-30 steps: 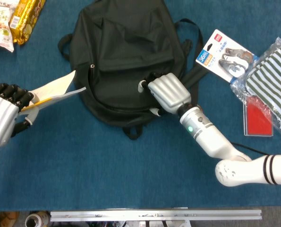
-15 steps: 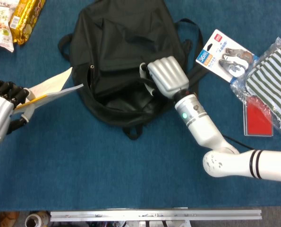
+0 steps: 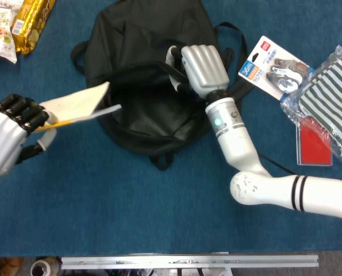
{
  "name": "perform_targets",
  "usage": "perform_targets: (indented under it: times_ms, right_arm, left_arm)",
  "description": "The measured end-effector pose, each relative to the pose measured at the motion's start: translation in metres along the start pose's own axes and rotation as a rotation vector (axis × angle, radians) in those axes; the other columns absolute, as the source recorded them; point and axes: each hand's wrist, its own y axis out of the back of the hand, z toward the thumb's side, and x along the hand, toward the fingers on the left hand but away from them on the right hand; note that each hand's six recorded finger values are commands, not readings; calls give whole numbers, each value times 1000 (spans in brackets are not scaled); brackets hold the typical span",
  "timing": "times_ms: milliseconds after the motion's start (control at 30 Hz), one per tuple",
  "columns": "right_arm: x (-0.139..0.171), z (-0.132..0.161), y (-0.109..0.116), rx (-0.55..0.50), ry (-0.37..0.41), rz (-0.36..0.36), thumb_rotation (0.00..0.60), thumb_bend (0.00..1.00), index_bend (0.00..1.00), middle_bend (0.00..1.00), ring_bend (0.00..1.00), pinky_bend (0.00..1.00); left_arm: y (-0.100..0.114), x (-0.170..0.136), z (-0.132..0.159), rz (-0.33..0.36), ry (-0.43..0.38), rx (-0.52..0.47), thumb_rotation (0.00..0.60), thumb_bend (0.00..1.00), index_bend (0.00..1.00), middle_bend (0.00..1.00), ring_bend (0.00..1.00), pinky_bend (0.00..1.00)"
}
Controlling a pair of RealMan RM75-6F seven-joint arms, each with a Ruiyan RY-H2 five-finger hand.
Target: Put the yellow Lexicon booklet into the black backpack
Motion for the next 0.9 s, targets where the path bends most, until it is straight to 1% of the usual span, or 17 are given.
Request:
perform_targets:
  times_ms: [200, 400, 600, 900]
  right_arm:
    - [-3, 22, 2, -105, 1, -13, 600, 754, 820, 698, 692, 921]
    - [-6, 38, 4, -212, -11, -19, 600, 754, 824, 701, 695, 923]
    - [-12, 44, 7, -320, -45, -23, 600, 754, 823, 701, 696, 923]
    - [-17, 49, 12, -384, -56, -59, 600, 754, 823, 701, 696, 923]
  left_arm:
    - [-3, 19, 15, 22, -81, -32, 600, 387, 732, 634, 499, 492]
    - [-1, 39, 23, 65, -131, -63, 600, 388, 731, 635, 499, 486]
    - [1, 54, 37, 93, -191, -81, 600, 387, 731, 635, 498, 483]
    - [-4, 69, 56, 114, -251, -98, 600, 387, 731, 635, 498, 481]
